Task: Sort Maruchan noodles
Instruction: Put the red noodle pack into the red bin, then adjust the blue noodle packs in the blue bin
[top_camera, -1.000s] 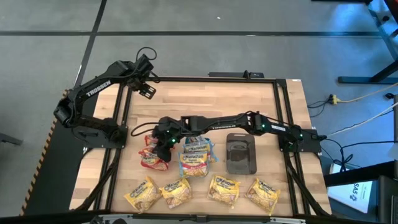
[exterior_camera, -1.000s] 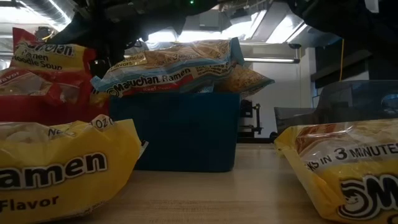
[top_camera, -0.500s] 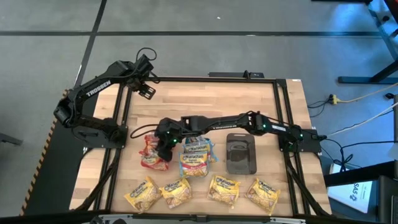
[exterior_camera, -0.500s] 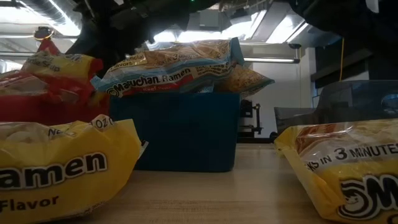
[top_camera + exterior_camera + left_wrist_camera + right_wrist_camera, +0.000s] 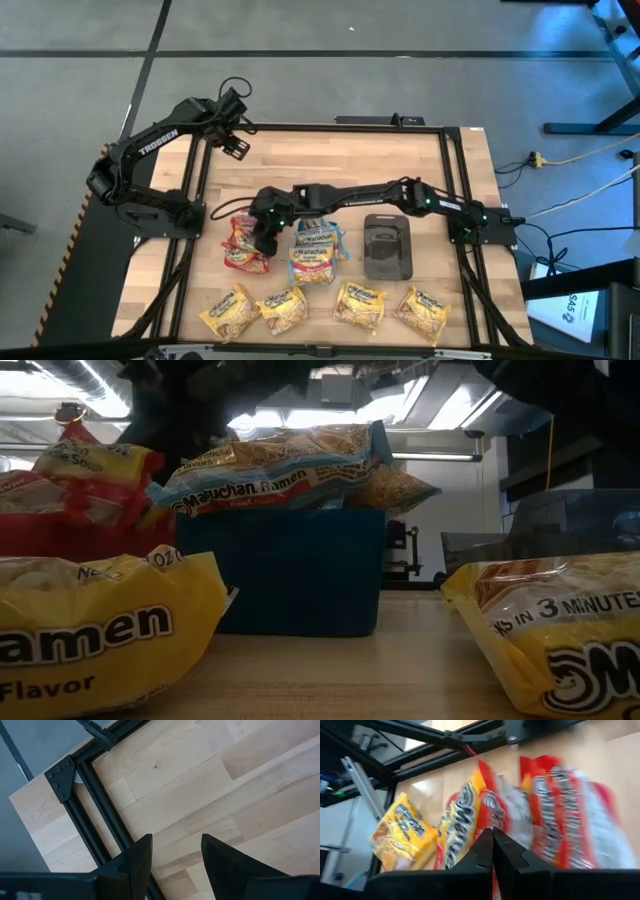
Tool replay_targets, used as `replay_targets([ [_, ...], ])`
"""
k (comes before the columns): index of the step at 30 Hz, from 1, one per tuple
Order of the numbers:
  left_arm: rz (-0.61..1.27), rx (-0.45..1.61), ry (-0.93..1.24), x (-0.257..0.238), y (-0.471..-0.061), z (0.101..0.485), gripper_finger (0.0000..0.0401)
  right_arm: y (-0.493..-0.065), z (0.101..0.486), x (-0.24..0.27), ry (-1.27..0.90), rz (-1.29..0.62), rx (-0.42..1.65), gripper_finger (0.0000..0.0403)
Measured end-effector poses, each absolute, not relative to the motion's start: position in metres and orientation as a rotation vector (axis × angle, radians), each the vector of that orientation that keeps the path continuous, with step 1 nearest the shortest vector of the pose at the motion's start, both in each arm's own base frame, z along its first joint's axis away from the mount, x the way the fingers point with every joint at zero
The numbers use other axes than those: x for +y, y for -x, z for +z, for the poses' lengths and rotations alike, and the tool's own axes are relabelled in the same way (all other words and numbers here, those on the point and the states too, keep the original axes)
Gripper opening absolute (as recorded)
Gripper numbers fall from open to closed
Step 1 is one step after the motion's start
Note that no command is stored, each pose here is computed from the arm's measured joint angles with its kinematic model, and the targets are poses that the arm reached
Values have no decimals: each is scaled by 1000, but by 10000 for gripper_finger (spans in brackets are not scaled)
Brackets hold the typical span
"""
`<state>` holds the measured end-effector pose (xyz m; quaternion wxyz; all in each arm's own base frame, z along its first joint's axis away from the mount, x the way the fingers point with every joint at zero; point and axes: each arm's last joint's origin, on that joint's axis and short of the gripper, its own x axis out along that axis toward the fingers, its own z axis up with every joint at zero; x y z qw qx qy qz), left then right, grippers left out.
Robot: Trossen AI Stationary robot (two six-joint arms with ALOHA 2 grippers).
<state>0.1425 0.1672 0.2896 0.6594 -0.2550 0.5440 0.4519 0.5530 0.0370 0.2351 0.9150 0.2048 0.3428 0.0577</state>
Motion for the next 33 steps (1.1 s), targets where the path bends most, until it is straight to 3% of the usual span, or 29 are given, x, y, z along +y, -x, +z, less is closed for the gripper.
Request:
replay_targets([
  [12, 1026, 1231, 575, 167, -142, 290, 165, -521, 303, 31, -352, 65, 665, 7],
  [19, 951, 1257, 556, 166, -143, 289, 165, -469, 370, 23, -221, 50, 684, 7],
  [23, 801, 1326, 630, 155, -137, 290, 165, -426, 391, 18, -152, -75, 855, 7],
  [27, 770, 1403, 640, 134, -119, 294, 165, -394, 389, 14, -87, -189, 1084, 7],
  [33, 671, 1181, 687, 101, -95, 274, 165, -380, 377, 12, -28, -236, 1248, 7],
])
